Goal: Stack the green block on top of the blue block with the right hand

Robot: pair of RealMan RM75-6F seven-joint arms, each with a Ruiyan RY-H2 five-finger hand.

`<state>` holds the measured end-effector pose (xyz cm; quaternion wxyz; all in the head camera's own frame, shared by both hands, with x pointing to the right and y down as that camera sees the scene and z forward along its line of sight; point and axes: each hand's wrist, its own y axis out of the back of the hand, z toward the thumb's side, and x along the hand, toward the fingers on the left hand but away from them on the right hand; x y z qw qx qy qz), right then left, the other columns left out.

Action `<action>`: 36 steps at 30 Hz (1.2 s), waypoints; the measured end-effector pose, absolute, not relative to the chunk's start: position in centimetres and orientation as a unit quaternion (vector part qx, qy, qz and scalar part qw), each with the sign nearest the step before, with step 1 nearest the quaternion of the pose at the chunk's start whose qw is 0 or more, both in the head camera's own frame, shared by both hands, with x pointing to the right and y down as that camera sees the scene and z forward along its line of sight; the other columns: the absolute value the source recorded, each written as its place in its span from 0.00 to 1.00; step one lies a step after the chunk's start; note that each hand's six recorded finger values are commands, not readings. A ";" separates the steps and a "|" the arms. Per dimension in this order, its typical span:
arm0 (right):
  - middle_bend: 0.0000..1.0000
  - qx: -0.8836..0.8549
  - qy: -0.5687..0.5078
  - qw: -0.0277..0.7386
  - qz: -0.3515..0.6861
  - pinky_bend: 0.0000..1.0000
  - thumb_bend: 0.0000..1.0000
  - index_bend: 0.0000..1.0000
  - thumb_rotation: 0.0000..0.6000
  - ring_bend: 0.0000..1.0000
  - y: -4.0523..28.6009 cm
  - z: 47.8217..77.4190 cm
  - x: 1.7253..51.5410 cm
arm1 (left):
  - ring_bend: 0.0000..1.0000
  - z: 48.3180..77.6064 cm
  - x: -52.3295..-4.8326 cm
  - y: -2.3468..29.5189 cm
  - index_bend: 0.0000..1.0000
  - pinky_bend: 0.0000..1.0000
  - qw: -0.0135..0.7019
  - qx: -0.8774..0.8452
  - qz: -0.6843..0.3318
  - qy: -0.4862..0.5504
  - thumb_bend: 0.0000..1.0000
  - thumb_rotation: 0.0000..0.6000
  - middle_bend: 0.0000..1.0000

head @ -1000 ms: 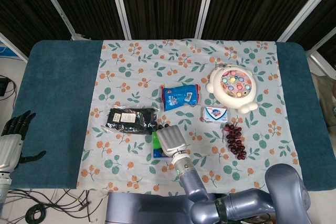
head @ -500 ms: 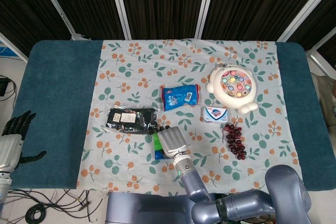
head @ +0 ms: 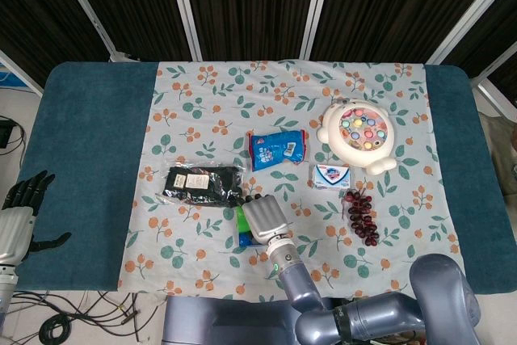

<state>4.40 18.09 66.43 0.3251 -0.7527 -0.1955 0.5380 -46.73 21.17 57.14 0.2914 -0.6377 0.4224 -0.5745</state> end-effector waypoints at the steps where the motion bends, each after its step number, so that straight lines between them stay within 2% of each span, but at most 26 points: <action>1: 0.06 -0.752 -0.196 0.326 0.538 0.25 0.31 0.05 1.00 0.08 18.0 66.4 4.4 | 0.00 57.1 -46.7 21.2 0.00 0.00 0.291 -0.638 -0.574 0.422 0.00 1.00 0.00; 4: 0.00 -0.750 -0.202 0.328 0.537 0.22 0.25 0.00 1.00 0.01 17.9 66.2 4.6 | 0.00 57.2 -46.7 21.2 0.00 0.00 0.292 -0.638 -0.575 0.421 0.00 1.00 0.00; 7: 0.00 -0.750 -0.208 0.326 0.537 0.21 0.21 0.00 1.00 0.00 17.9 66.0 4.8 | 0.00 57.2 -46.7 21.2 0.00 0.00 0.292 -0.638 -0.576 0.421 0.00 1.00 0.00; 13: 0.00 -0.750 -0.216 0.326 0.533 0.21 0.19 0.00 1.00 0.00 17.8 65.2 5.4 | 0.00 57.2 -46.7 21.3 0.00 0.00 0.293 -0.637 -0.576 0.420 0.00 1.00 0.00; 20: 0.00 -0.742 -0.243 0.344 0.521 0.21 0.19 0.00 1.00 0.00 16.7 62.9 8.1 | 0.00 57.2 -46.7 21.3 0.00 0.00 0.294 -0.636 -0.578 0.418 0.00 1.00 0.00; 28: 0.00 -0.711 -0.296 0.362 0.525 0.21 0.17 0.00 1.00 0.00 15.9 60.6 15.6 | 0.00 57.2 -46.7 21.3 0.00 0.00 0.303 -0.632 -0.581 0.415 0.00 1.00 0.00; 36: 0.00 -0.668 -0.349 0.363 0.549 0.19 0.10 0.00 1.00 0.00 17.7 59.2 26.3 | 0.00 57.1 -46.7 21.4 0.00 0.00 0.317 -0.626 -0.583 0.410 0.00 1.00 0.00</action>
